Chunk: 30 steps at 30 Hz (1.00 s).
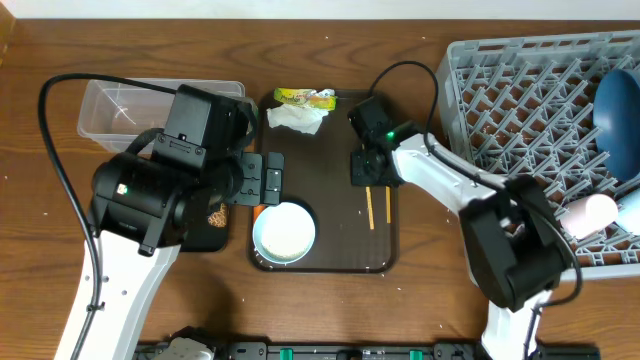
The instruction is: Sort waste into correct bins and load items into the dishwasher rack
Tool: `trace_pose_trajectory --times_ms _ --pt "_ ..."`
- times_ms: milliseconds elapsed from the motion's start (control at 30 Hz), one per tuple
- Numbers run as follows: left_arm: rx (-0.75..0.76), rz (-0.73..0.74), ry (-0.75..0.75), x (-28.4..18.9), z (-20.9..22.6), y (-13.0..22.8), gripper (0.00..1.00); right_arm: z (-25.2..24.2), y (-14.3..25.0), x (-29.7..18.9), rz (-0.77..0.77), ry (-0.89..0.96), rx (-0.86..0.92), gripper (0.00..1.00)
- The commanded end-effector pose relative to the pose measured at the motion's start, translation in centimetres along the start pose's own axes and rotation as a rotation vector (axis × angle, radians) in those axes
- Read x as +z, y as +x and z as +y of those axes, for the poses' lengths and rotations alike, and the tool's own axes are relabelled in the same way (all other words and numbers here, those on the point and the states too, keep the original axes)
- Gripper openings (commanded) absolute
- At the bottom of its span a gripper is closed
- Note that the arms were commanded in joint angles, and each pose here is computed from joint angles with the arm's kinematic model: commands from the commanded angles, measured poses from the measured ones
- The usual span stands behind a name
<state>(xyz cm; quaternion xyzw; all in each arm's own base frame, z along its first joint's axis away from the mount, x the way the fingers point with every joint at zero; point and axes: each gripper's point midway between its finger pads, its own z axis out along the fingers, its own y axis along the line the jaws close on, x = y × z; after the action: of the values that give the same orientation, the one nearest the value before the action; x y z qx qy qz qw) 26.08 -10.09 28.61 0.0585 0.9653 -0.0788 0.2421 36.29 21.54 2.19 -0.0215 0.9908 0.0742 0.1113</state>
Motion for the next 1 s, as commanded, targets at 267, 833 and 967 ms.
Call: trace_pose_trajectory --times_ms 267,833,967 --pt "-0.005 -0.012 -0.015 -0.2 0.3 -0.3 0.98 -6.7 -6.3 -18.9 -0.435 0.021 -0.13 0.01" --pt "-0.005 -0.015 -0.014 -0.2 0.3 -0.4 0.98 -18.1 -4.0 -11.1 -0.117 0.116 -0.116 0.01" --pt "-0.005 -0.015 -0.014 -0.2 0.3 -0.4 0.98 -16.2 -3.9 -10.3 -0.106 0.023 -0.127 0.4"
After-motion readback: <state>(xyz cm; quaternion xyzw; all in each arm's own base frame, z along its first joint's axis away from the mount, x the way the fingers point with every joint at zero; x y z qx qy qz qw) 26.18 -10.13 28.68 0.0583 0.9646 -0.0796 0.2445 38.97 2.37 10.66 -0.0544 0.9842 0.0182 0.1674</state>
